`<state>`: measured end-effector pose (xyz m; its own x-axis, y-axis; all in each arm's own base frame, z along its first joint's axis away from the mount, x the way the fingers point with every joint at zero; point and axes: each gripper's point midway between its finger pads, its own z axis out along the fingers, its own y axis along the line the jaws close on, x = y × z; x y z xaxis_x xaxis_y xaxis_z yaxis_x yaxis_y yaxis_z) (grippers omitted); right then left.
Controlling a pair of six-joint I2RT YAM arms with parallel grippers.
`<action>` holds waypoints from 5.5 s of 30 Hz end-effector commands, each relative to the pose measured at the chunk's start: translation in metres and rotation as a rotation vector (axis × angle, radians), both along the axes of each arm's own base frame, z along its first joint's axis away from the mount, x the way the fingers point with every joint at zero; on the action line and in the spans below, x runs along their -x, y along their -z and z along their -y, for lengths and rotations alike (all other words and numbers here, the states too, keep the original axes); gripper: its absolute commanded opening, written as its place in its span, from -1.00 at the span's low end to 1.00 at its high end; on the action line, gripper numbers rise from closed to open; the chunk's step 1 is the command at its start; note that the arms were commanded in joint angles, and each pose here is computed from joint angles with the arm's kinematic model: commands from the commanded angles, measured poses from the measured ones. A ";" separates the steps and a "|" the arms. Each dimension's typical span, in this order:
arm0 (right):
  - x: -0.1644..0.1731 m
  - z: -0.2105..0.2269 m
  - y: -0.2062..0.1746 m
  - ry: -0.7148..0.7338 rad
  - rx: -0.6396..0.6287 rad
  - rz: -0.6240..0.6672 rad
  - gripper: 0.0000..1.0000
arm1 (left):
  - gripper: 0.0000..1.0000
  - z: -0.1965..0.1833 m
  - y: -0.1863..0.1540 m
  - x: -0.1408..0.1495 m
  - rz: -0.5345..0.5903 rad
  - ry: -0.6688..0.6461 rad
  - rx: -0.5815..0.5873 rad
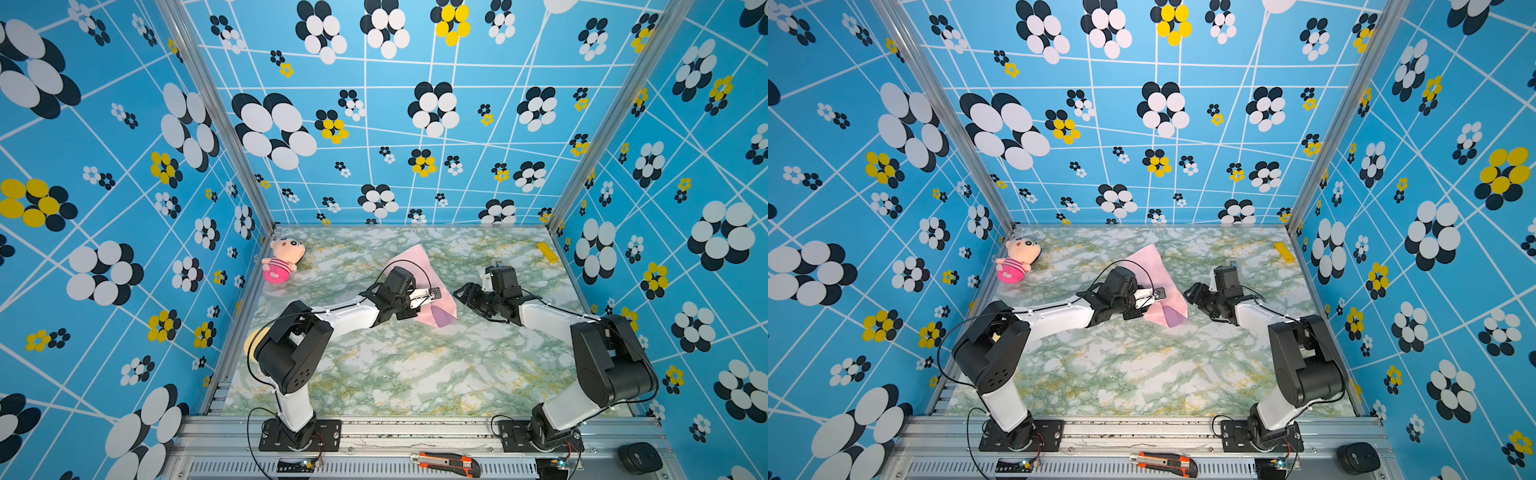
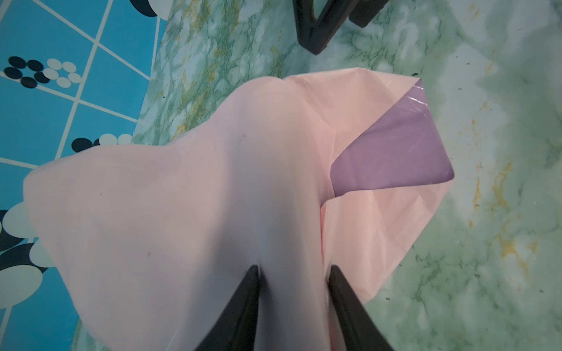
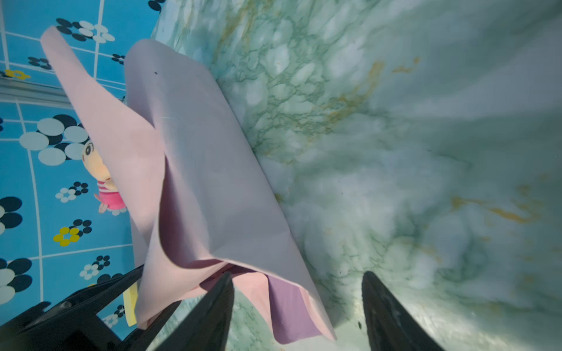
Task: Wrap a gift box in wrapping paper
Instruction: Fold the wrapping paper for the gift box.
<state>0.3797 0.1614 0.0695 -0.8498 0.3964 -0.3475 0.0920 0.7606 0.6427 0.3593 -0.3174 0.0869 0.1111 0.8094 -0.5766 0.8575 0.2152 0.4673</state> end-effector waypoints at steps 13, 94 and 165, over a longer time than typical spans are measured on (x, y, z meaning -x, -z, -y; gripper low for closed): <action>0.008 -0.040 0.004 -0.221 -0.191 0.056 0.43 | -0.23 -0.003 0.043 0.028 -0.163 0.036 -0.071; 0.021 -0.074 0.015 -0.134 0.035 0.150 -0.07 | -0.23 -0.003 0.044 0.029 -0.169 0.037 -0.074; 0.065 -0.051 0.036 0.238 -0.208 -0.184 -0.06 | 0.14 0.004 0.034 0.007 -0.077 -0.099 -0.097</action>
<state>0.3182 0.2042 0.0416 -0.7634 0.6222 -0.1736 0.3153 0.5935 0.7405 0.3627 -0.3317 0.0840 0.0407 0.8346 -0.5493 0.8385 0.2705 0.4731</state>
